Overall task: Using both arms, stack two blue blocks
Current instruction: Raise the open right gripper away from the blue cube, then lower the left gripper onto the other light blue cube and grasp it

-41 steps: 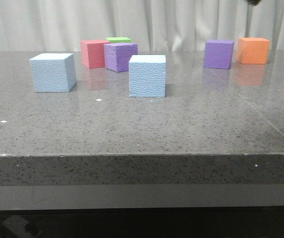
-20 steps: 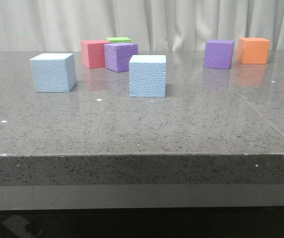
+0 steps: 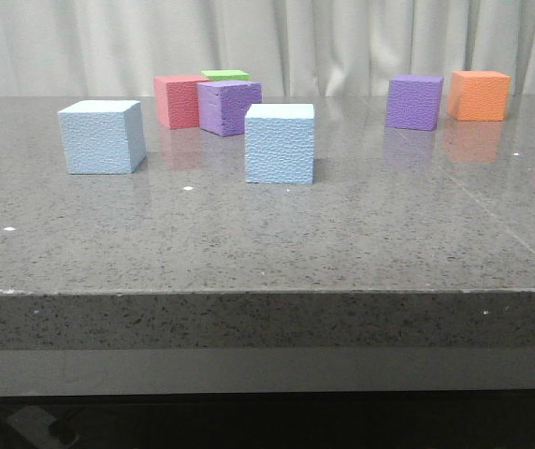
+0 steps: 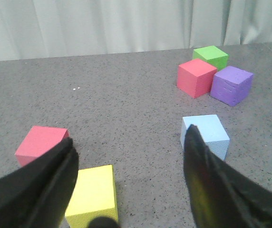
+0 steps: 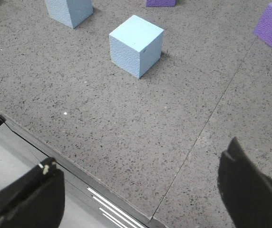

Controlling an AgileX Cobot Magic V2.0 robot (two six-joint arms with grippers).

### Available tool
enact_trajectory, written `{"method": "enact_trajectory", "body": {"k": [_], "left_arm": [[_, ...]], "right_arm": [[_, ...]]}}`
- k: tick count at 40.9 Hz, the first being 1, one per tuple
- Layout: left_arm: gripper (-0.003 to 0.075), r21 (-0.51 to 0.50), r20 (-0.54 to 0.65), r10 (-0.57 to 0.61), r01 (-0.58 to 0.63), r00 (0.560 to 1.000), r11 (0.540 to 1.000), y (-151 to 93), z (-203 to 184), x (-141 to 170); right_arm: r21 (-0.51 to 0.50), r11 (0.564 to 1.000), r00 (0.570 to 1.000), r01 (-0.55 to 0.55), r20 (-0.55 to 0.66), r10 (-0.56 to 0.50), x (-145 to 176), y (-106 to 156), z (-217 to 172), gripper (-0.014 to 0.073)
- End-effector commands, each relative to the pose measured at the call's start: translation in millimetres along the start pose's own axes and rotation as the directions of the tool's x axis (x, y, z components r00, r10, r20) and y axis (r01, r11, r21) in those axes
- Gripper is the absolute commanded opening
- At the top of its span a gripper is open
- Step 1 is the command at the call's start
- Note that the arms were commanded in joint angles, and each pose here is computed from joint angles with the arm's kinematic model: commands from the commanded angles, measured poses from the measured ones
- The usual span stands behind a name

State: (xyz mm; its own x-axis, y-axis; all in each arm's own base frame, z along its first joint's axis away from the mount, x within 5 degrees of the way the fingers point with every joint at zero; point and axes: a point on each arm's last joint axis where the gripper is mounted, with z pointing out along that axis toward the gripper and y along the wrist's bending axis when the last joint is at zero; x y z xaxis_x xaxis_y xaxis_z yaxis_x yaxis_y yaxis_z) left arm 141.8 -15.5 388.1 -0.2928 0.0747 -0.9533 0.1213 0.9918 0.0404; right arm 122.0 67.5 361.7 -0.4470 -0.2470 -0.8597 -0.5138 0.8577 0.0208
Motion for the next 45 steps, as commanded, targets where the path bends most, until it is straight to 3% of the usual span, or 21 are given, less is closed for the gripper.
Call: {"method": "enact_trajectory", "body": {"k": [1,7,12,16,24,30,45], "left_arm": [[0.0549,0.045,0.058,0.052,-0.055,0.997,0.997,-7.1,10.4,-25.8],[0.0557,0.147,0.027,0.129,-0.131,0.991,0.980,-28.1,35.7,-38.6],[0.0557,0.202,0.006,0.259,-0.255,0.966,0.946,-50.4,61.6,-44.2],[0.0559,0.223,-0.065,0.284,-0.263,0.957,0.938,-63.1,84.3,-46.8],[0.0613,0.214,-0.297,0.212,-0.152,0.931,0.965,-78.9,139.1,-50.3],[0.0632,0.165,-0.450,0.156,-0.090,0.879,0.982,-88.4,179.6,-45.6],[0.0632,0.043,-0.559,0.060,-0.043,0.827,0.998,-101.9,248.8,-37.8]], "right_arm": [[0.010,1.000,0.996,-0.002,0.093,0.001,-12.2,-0.9,-6.7,0.0655],[0.010,1.000,0.996,-0.002,0.093,0.001,-12.2,-0.9,-6.7,0.0655],[0.010,1.000,0.996,-0.002,0.093,0.001,-12.2,-0.9,-6.7,0.0655],[0.010,1.000,0.996,-0.002,0.093,0.001,-12.2,-0.9,-6.7,0.0655],[0.010,1.000,0.996,-0.002,0.093,0.001,-12.2,-0.9,-6.7,0.0655],[0.010,1.000,0.996,-0.002,0.093,0.001,-12.2,-0.9,-6.7,0.0655],[0.010,1.000,0.996,-0.002,0.093,0.001,-12.2,-0.9,-6.7,0.0655]]}}
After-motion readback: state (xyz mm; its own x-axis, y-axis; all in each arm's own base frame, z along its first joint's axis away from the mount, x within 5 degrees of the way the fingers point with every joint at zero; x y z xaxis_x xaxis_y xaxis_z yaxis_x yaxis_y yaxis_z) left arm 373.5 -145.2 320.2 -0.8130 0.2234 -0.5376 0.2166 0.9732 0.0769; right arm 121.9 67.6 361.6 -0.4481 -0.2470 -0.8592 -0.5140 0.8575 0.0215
